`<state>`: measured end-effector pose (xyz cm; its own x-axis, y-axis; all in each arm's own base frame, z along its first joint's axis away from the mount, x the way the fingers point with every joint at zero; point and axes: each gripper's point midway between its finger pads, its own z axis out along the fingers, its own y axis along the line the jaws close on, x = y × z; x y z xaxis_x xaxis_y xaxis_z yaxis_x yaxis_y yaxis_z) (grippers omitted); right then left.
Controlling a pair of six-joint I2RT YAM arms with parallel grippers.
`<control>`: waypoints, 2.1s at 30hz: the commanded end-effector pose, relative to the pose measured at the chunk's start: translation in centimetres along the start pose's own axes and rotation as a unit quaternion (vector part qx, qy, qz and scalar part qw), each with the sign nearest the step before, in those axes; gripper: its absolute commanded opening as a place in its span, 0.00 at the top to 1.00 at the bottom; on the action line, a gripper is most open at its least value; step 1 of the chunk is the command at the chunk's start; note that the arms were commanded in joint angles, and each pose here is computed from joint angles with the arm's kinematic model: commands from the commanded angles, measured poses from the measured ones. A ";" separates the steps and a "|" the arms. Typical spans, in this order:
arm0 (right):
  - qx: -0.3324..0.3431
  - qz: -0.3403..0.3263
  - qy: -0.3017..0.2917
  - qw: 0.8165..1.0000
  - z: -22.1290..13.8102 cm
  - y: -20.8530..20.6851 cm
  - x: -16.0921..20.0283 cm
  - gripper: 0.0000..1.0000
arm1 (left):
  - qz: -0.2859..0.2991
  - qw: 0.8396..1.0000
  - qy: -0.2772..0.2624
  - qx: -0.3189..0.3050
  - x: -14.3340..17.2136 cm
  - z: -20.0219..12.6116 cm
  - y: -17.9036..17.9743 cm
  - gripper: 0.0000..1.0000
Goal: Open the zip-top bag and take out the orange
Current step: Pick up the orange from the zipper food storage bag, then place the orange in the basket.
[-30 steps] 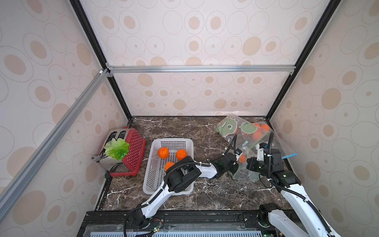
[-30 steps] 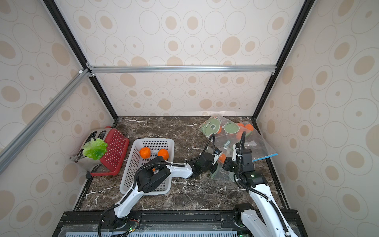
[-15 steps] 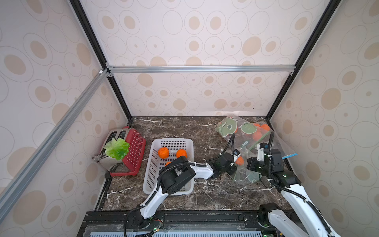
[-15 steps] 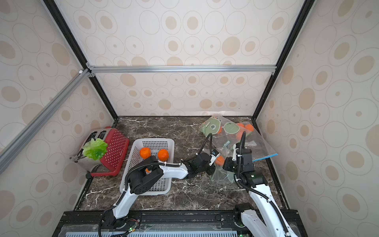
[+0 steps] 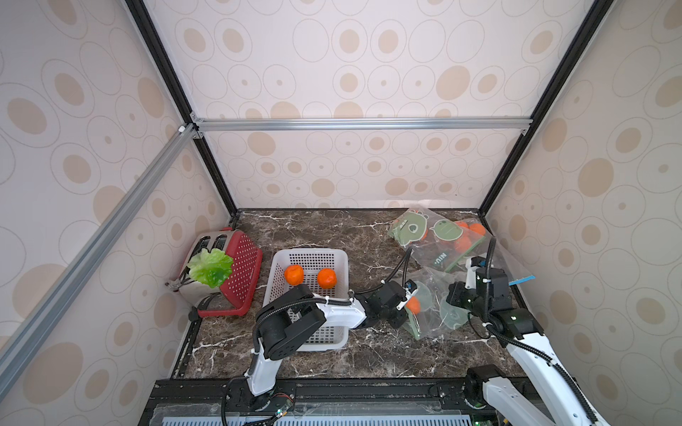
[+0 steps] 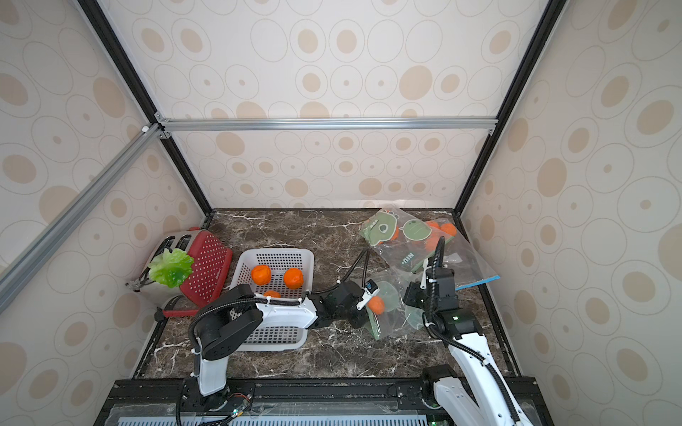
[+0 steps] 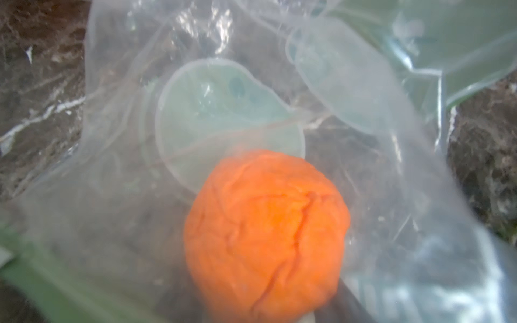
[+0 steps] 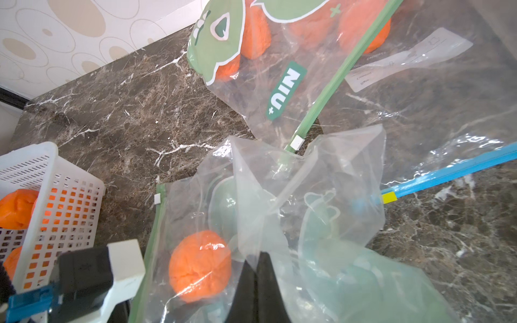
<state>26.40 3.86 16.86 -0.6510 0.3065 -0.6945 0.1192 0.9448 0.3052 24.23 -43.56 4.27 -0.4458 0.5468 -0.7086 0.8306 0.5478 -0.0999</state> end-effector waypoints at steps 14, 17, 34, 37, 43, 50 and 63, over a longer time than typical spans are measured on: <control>0.049 0.013 -0.013 0.999 -0.6 -2.0 -0.1 1.00 | 0.060 0.995 0.069 0.043 2.6 -5.6 -1.3 0.75; 0.059 0.015 -0.020 0.998 -0.9 -2.4 -0.3 1.00 | 0.060 0.994 0.075 0.048 2.9 -5.9 -1.4 0.75; 0.062 0.017 -0.029 0.998 -1.0 -2.7 -0.4 1.00 | 0.058 0.989 0.132 0.027 5.4 -12.6 -0.7 0.75; 0.061 0.018 -0.030 0.998 -1.0 -2.6 -0.5 1.00 | 0.056 0.987 0.151 0.008 6.3 -13.4 0.0 0.75; 0.056 0.018 -0.029 0.998 -1.0 -2.5 -0.4 1.00 | 0.046 0.992 0.121 0.001 5.5 -15.7 0.3 0.77; 0.049 0.019 -0.027 0.998 -0.9 -2.3 -0.3 1.00 | -0.020 0.999 -0.009 -0.037 0.0 -20.4 3.9 0.72; 0.029 0.018 -0.019 0.999 -0.7 -1.6 0.0 1.00 | -0.233 0.931 -0.035 -0.279 0.6 -24.4 22.5 0.71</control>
<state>25.69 2.12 16.85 -0.6207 0.3295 -0.7115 0.1865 0.9434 0.2742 32.64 -17.00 18.64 -0.6537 0.1859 -0.7336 0.3361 0.9398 -0.0613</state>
